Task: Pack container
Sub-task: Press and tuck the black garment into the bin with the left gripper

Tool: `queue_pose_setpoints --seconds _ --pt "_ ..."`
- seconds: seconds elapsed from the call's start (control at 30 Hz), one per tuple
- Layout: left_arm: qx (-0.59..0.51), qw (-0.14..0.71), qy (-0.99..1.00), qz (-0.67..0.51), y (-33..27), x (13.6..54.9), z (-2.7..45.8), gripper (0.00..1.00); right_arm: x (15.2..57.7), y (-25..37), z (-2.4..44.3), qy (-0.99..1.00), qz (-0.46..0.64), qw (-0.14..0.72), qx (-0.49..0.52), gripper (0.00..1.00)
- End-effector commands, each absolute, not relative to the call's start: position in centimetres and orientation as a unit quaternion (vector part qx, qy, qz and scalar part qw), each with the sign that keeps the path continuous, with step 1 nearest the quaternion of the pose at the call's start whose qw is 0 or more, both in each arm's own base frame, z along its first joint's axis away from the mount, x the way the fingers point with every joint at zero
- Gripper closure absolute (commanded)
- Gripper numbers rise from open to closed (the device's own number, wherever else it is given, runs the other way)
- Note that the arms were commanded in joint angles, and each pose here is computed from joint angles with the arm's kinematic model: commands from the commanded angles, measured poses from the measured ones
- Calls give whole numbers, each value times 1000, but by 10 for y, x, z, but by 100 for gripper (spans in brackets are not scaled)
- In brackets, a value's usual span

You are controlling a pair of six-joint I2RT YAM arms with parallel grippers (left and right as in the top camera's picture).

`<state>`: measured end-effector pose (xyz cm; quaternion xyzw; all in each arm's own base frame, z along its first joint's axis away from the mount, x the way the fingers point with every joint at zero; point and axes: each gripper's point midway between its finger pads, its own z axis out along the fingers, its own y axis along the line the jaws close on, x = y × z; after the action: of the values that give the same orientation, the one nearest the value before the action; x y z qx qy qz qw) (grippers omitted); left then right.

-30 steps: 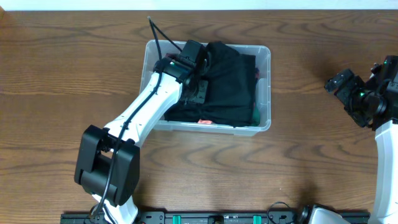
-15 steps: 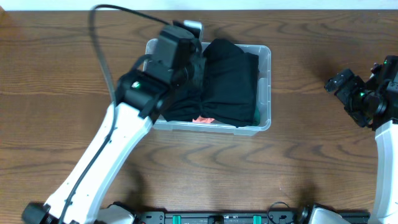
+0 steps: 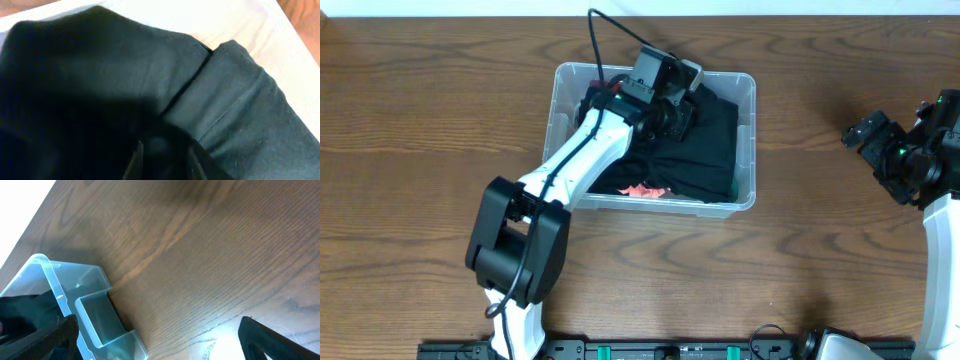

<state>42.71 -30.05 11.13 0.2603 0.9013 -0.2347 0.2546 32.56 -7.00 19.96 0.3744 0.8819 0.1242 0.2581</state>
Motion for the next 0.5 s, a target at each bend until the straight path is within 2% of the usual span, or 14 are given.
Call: queue_pose_setpoints --seconds 0.0,0.17,0.3,0.47 --pt "264 127 932 -215 -288 385 31 71 325 -72 200 882 124 259 373 1" --pt "238 124 945 -188 -277 386 33 75 326 -72 200 882 124 259 373 1" --pt "220 173 943 -177 -271 397 80 74 325 -72 200 882 124 259 373 1" --pt "179 284 930 -150 -247 406 184 32 325 -72 200 882 124 259 373 1"
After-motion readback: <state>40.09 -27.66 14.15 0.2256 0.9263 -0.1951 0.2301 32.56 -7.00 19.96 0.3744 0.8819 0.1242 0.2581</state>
